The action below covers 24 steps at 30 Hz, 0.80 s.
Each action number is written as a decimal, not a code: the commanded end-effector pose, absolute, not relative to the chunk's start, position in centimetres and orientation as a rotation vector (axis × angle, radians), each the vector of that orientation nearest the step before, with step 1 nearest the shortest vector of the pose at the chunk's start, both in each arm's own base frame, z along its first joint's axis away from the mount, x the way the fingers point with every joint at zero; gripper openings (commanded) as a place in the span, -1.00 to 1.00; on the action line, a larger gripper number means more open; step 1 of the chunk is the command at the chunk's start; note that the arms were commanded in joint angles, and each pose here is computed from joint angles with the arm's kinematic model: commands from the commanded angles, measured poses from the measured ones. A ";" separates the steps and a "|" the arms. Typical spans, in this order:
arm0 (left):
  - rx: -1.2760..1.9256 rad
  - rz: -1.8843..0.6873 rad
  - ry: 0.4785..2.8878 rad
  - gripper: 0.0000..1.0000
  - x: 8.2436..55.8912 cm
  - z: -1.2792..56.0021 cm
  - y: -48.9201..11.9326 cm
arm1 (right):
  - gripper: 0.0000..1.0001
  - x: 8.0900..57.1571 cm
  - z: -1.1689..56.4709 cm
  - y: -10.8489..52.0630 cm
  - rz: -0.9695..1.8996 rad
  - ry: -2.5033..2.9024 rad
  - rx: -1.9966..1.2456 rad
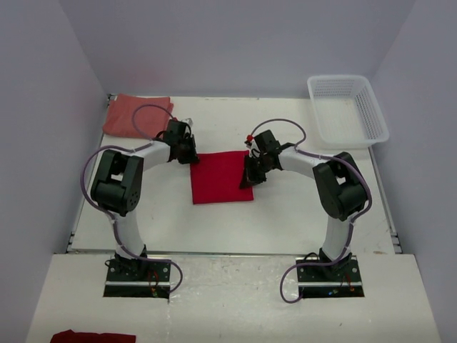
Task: Fold and stack the t-shirts
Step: Fold the long partially folded tshirt into a neat square
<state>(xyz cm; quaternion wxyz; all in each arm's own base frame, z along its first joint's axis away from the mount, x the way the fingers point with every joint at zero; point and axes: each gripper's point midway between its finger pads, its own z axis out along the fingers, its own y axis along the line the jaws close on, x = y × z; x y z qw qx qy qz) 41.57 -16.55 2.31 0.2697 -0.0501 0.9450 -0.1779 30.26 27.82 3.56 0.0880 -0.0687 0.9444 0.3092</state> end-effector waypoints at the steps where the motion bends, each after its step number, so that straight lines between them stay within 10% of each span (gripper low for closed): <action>1: -0.129 -0.451 2.522 -1.00 43.2 2.5 -15.1 | -1.00 29.8 2.2 27.1 0.877 2.841 -0.120; 24: -0.114 -0.531 2.552 -1.00 45.4 0.4 -15.5 | -1.00 28.3 -1.0 22.3 0.667 2.887 0.158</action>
